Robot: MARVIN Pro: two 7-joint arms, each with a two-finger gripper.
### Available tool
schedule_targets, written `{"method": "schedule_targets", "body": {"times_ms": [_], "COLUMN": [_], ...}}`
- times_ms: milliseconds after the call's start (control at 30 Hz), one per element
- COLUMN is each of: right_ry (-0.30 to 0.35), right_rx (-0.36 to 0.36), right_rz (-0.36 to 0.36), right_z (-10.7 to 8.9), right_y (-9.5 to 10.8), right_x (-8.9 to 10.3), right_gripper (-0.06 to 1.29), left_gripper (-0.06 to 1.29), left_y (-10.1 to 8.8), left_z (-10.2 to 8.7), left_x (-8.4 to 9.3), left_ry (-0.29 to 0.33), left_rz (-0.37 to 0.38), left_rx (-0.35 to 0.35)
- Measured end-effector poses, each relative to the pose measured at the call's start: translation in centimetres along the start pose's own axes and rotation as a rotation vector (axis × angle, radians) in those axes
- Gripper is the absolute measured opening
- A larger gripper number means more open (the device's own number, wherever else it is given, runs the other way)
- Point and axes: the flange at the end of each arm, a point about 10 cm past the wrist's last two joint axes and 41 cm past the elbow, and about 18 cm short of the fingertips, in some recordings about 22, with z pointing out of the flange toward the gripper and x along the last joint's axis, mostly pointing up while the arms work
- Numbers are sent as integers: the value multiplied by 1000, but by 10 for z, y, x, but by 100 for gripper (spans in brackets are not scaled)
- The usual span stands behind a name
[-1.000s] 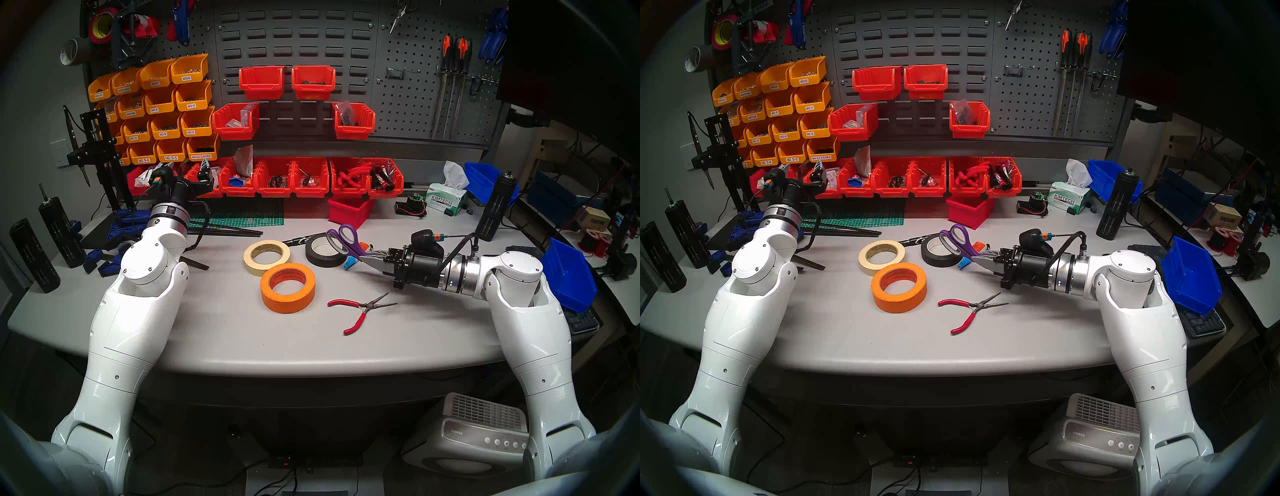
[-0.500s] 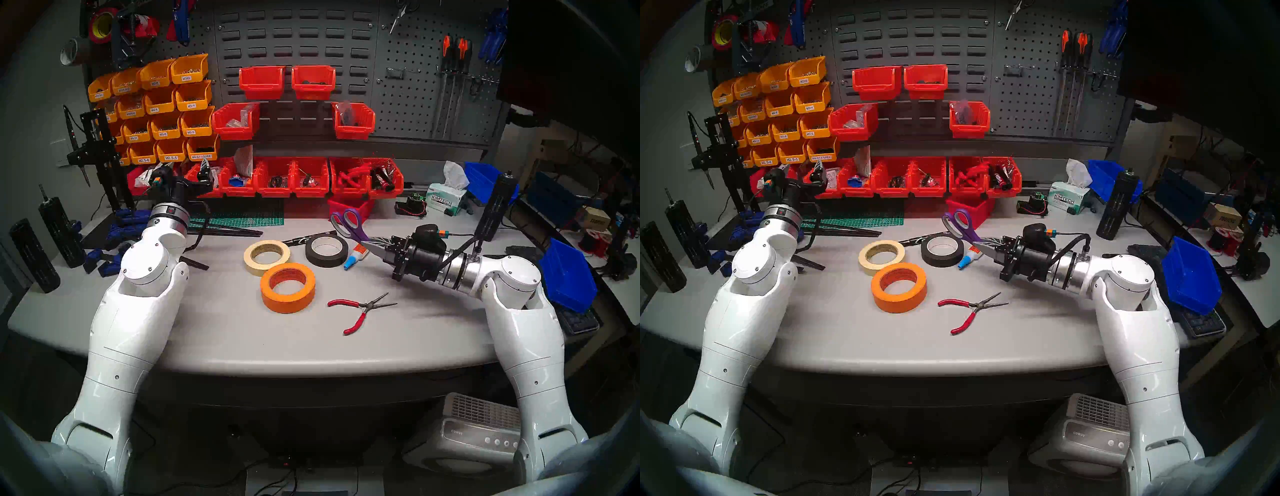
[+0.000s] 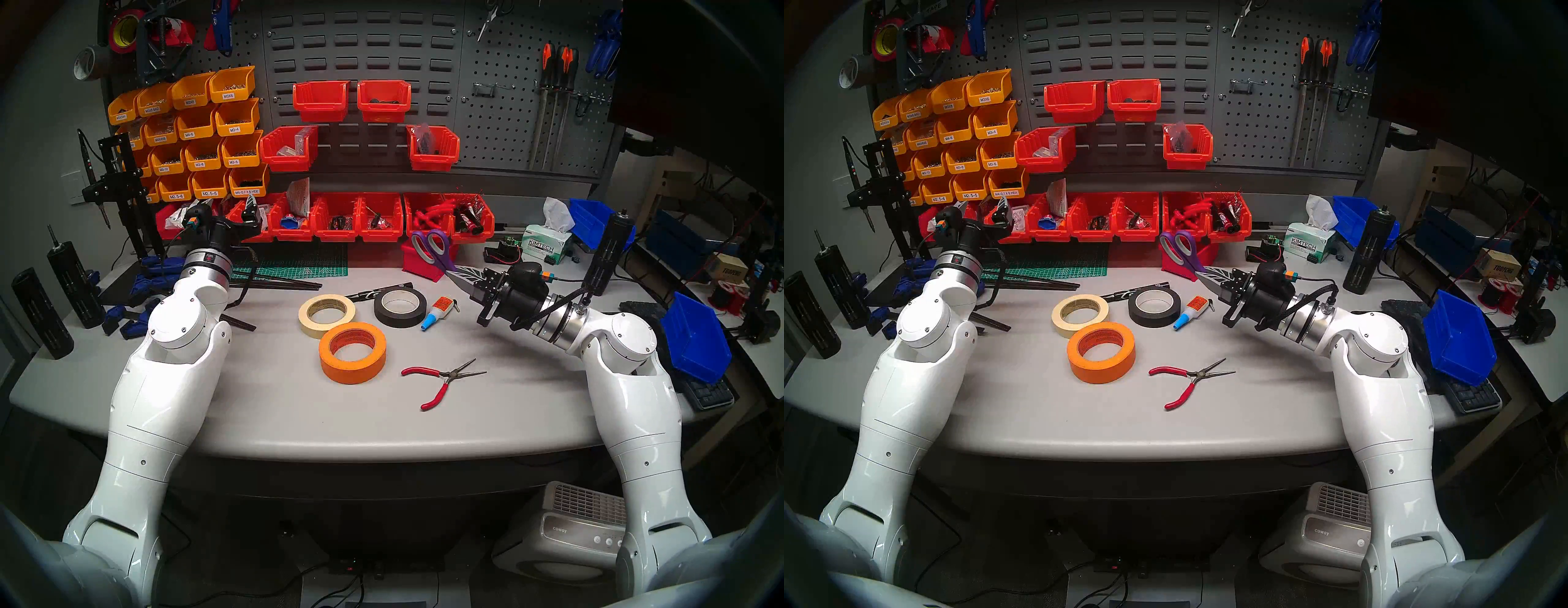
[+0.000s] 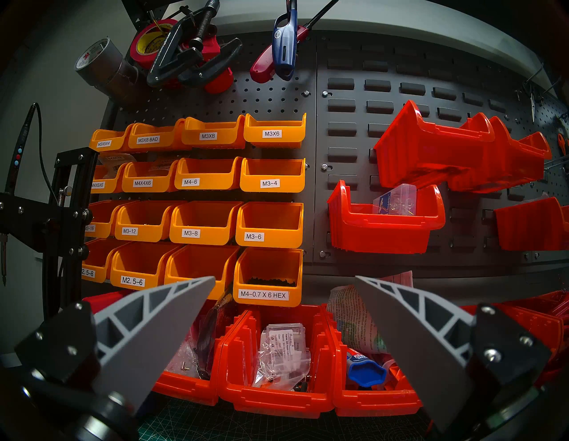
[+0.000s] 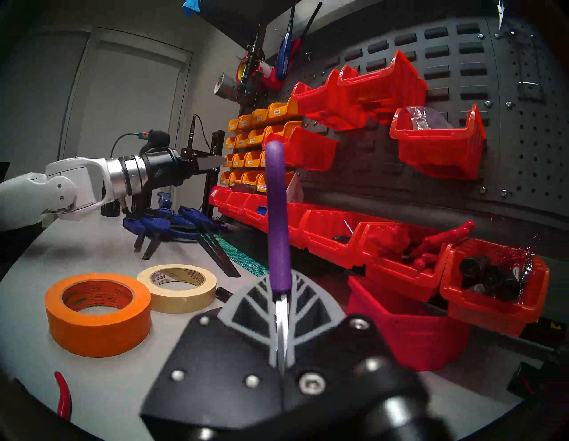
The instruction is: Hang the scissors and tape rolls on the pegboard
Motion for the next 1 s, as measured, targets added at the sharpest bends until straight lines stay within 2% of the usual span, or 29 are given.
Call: {"method": "schedule_targets", "body": {"times_ms": [433, 1000], "right_ry": [132, 247], "right_rx": [-78, -163], "right_rz": [-95, -150], "right_z": [6, 14], "right_y": [8, 22], "right_x": [8, 4], "right_gripper": [-4, -4], "left_gripper": [123, 123], "left_y": [0, 0], "left_z": [0, 0], "left_x": [0, 0], "left_ry": [0, 0], "left_rz": [0, 0], "left_rx": [0, 0]}}
